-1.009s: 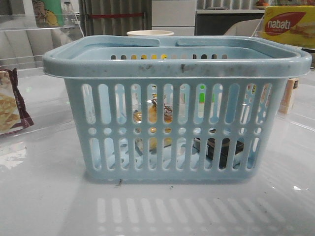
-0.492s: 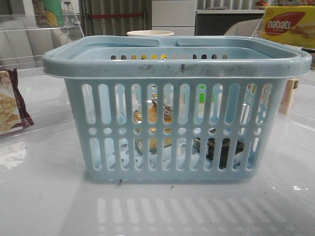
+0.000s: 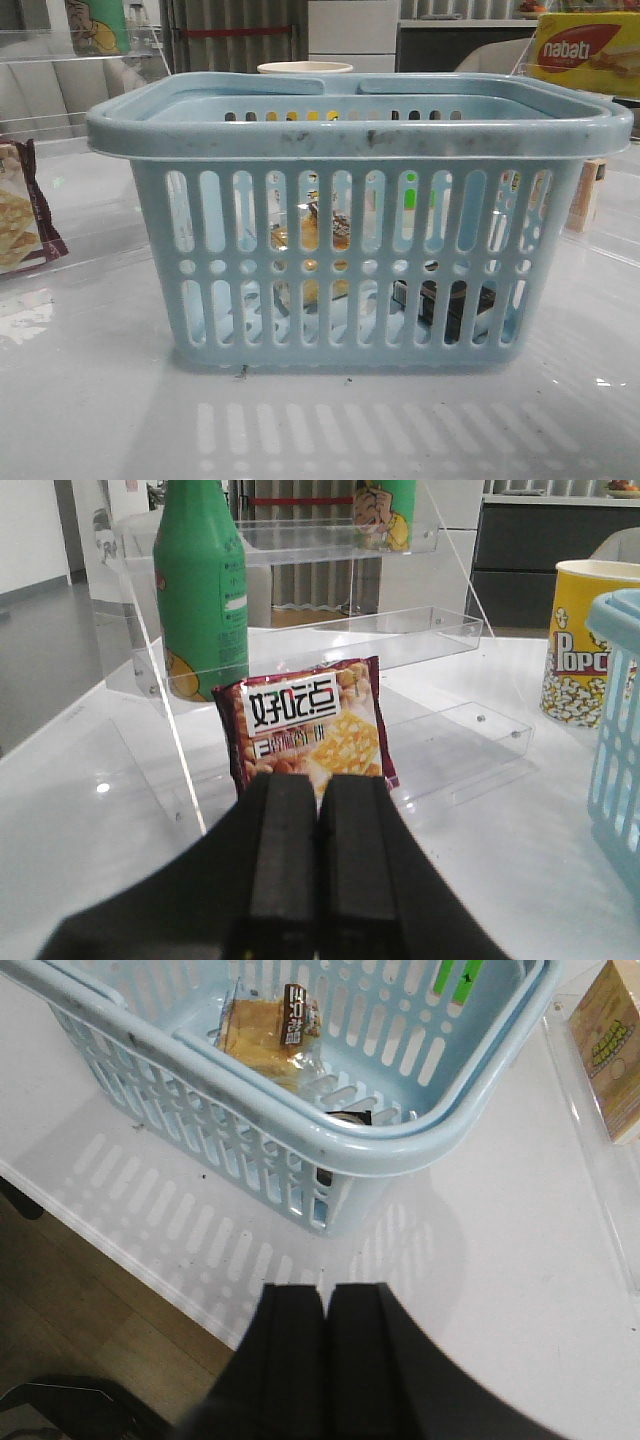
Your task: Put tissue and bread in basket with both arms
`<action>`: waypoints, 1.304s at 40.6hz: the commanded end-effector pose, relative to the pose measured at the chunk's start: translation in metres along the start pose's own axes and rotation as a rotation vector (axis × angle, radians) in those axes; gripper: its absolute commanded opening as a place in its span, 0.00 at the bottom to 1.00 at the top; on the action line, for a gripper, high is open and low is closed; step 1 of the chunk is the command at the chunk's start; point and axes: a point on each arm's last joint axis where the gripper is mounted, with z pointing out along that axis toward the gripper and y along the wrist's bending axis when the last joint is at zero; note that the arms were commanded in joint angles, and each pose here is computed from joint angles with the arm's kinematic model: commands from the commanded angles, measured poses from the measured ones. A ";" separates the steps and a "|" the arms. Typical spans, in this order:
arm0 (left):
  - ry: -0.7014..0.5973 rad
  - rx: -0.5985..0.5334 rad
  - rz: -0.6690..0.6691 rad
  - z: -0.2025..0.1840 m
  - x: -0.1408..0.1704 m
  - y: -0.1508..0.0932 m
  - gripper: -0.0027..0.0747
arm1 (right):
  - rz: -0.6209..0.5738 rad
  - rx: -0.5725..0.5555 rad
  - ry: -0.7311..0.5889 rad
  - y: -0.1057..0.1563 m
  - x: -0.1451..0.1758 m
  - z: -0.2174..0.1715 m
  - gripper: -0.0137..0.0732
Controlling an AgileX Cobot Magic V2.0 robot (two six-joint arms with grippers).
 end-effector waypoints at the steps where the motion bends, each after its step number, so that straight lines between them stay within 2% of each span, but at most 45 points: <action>1: -0.137 0.013 -0.033 -0.003 -0.013 -0.001 0.15 | -0.013 0.013 -0.095 -0.001 -0.013 -0.006 0.23; 15: -0.157 0.023 -0.027 -0.003 -0.014 -0.001 0.15 | -0.013 0.013 -0.095 -0.001 -0.013 -0.006 0.23; 25: -0.167 0.018 0.032 -0.003 -0.015 -0.001 0.15 | -0.013 0.013 -0.095 -0.001 -0.013 -0.006 0.23; 53: -0.192 0.015 0.030 -0.003 -0.017 -0.001 0.15 | -0.013 0.013 -0.095 -0.001 -0.013 -0.006 0.23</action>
